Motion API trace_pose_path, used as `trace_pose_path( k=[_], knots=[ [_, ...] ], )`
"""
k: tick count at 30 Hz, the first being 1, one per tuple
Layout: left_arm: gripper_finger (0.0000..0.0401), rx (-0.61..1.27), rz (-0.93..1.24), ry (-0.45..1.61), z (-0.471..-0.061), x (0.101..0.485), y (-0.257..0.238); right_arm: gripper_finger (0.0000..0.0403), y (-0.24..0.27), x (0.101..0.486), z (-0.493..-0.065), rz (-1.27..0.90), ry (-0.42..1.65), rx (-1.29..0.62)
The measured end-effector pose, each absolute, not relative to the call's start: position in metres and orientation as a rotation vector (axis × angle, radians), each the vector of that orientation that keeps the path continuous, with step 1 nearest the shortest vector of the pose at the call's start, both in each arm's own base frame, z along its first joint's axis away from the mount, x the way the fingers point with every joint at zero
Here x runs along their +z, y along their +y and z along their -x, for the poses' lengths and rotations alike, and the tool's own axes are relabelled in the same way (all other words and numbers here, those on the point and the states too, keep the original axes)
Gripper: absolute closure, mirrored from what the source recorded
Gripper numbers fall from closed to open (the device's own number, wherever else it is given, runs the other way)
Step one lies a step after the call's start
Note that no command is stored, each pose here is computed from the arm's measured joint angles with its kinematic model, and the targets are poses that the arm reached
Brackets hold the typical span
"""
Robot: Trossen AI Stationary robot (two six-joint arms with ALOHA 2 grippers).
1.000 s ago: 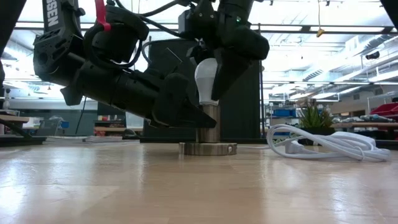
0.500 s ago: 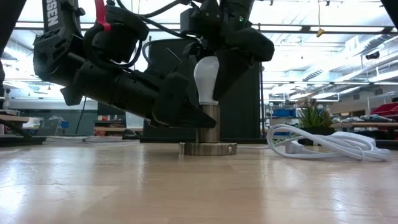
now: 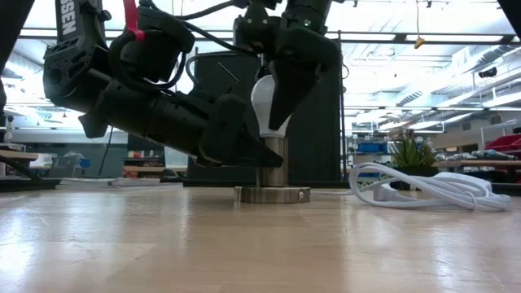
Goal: Screw lightbulb
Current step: Insert the white lightbulb into the desk lamp
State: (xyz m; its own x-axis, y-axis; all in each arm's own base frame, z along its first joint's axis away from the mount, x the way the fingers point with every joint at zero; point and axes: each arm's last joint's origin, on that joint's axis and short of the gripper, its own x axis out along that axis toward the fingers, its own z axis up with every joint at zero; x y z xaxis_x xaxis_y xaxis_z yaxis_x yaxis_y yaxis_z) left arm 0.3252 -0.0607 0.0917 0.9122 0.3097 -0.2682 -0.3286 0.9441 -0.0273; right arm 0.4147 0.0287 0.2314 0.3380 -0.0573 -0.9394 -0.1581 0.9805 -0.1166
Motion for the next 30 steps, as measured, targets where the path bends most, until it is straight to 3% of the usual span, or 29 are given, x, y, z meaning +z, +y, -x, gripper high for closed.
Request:
trace_pose_path(
  k=[30],
  knots=[
    [0.0215, 0.346, 0.097, 0.258, -0.3251, 0.0916, -0.0603, 0.0133, 0.0358, 0.2241, -0.4124, -0.439, 1.160, -0.454]
  ],
)
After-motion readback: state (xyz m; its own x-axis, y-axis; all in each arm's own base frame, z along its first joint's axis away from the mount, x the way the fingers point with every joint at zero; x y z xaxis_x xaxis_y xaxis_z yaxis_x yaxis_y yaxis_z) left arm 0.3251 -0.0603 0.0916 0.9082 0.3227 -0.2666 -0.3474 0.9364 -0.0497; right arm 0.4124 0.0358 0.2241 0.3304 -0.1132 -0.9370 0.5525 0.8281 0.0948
